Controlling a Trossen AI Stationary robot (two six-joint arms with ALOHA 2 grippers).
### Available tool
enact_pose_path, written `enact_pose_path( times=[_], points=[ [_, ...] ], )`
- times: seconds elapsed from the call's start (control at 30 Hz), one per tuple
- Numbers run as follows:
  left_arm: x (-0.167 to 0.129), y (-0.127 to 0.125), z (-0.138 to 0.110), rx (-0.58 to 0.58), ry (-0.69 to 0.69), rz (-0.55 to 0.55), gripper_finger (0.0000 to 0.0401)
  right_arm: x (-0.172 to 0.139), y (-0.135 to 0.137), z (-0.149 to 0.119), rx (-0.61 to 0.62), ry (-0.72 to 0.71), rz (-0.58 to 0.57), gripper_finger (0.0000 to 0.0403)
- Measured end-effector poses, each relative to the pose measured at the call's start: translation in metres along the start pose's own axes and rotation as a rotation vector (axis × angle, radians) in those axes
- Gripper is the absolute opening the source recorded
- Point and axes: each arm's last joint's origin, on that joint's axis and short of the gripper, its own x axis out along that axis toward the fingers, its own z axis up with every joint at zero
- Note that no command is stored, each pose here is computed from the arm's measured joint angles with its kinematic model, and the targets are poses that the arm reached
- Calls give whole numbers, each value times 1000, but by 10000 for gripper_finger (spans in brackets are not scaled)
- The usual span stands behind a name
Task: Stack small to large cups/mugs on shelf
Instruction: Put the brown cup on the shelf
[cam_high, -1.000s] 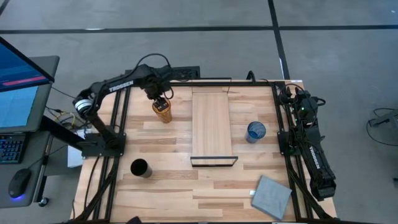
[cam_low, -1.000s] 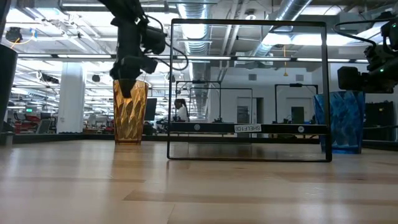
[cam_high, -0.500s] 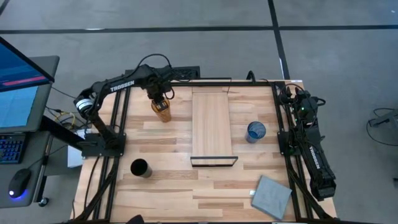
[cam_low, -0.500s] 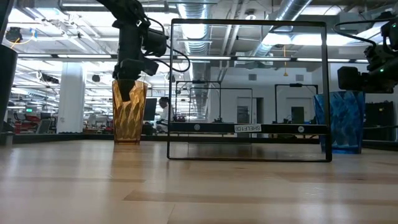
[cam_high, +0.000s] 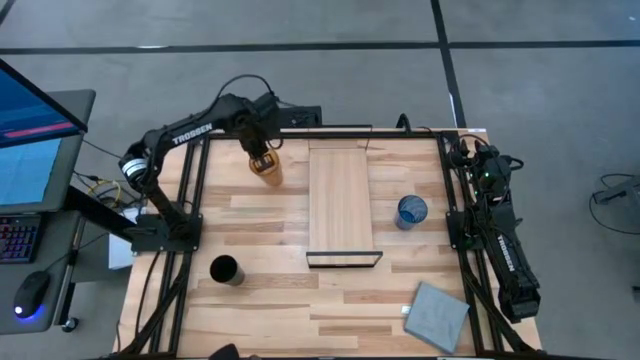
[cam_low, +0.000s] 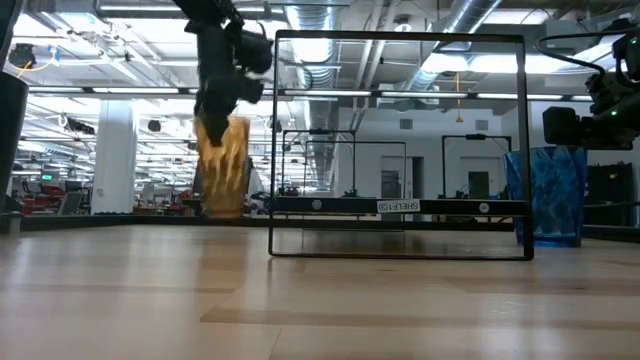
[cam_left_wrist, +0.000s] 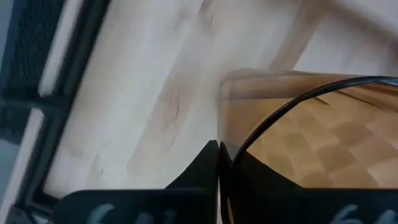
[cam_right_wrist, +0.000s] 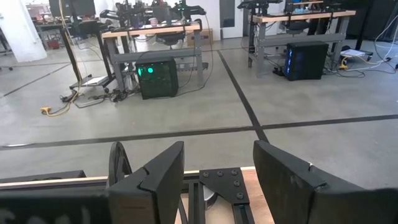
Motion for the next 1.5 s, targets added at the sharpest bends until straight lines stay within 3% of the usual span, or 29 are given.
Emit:
enact_pose_path(
  times=[0.27,0.5,1.0,1.27,1.5],
  points=[
    [-62,-3,19,40,-226,-99,1,0,0,0,0,0,0,214],
    [-88,-9,25,60,-305,-95,0,0,0,0,1,0,0,214],
    [-53,-24,104,126,-178,-117,0,0,0,0,1,0,1,214],
    [-21,-43,118,165,-134,-138,0,0,0,0,1,1,4,214],
    [-22,-61,130,210,-254,-143,0,0,0,0,0,1,4,214]
  ],
)
